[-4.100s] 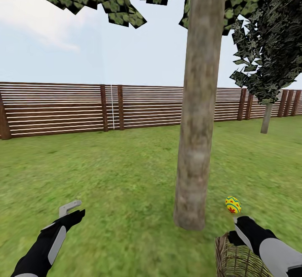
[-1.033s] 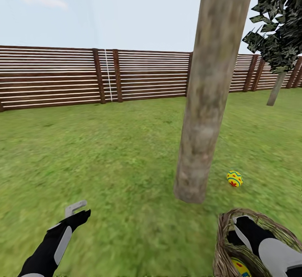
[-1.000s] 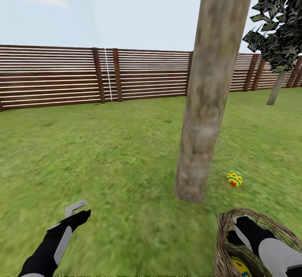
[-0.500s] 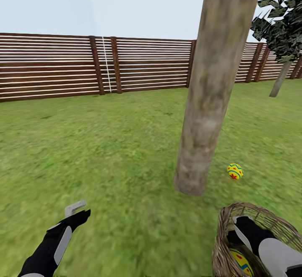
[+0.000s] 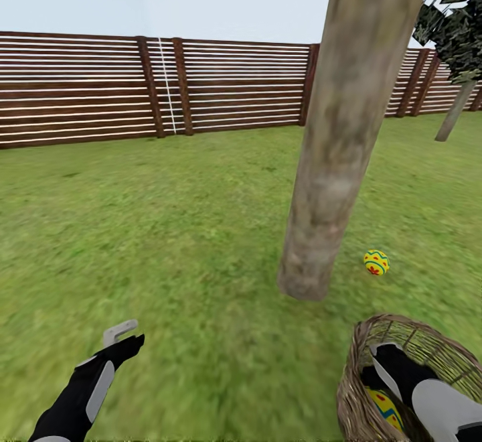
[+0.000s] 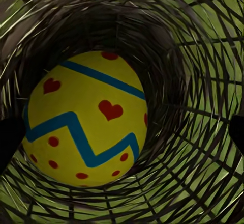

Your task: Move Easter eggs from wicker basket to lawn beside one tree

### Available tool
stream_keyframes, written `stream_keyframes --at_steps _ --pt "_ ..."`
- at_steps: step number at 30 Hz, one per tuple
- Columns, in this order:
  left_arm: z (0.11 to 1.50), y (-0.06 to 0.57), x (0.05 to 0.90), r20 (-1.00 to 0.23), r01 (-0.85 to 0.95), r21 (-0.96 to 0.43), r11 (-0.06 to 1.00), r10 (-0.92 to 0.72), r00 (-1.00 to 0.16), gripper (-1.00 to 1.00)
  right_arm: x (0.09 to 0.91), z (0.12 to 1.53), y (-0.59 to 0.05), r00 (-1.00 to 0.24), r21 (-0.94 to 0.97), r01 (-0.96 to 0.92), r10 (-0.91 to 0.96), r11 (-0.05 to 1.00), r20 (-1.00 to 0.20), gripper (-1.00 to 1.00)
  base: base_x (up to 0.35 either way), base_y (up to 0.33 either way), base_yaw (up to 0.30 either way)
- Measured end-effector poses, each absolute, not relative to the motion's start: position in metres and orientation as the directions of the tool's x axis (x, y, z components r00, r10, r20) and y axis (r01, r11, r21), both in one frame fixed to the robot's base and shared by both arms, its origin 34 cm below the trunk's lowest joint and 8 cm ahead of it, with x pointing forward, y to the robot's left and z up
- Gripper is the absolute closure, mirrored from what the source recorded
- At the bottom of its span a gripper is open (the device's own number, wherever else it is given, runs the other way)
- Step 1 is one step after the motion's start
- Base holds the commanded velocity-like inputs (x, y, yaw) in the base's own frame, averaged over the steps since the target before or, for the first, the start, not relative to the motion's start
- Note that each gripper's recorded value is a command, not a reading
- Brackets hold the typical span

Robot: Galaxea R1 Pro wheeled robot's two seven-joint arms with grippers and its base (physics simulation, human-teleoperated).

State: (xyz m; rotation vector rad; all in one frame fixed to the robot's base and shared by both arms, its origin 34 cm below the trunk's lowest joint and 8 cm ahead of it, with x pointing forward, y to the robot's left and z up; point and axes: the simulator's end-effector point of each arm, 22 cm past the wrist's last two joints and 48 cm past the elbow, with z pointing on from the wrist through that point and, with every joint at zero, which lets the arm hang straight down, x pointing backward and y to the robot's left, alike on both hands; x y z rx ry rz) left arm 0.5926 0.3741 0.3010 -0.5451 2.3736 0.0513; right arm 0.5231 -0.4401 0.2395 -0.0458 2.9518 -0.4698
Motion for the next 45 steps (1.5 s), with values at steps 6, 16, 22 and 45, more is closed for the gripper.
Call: stream_keyframes --at_steps 6,16,22,45 --pt "0.288 0.374 0.588 -0.624 -0.400 -0.099 0.911 -0.370 -0.688 -1.00 0.517 0.228 -0.439 -0.991 -0.308 -0.014 -0.054 0.951 -0.122 -1.00 0.000 0.000 0.000" --pt "0.266 0.373 0.579 -0.595 -0.404 -0.084 0.911 -0.371 -0.713 -1.00 0.506 0.210 -0.439 -0.995 -0.307 -0.027 -0.055 0.951 -0.083 -1.00 0.000 0.000 0.000" --pt "0.254 0.373 0.573 -0.577 -0.405 -0.074 0.911 -0.370 -0.728 -1.00 0.499 0.199 -0.439 -0.997 -0.305 -0.032 -0.052 0.952 -0.060 -1.00 0.000 0.000 0.000" --pt "0.237 0.363 0.566 -0.551 -0.403 -0.074 0.912 -0.374 -0.746 -1.00 0.500 0.186 -0.425 -0.996 -0.289 -0.051 -0.068 0.956 -0.050 -1.00 0.000 0.000 0.000"
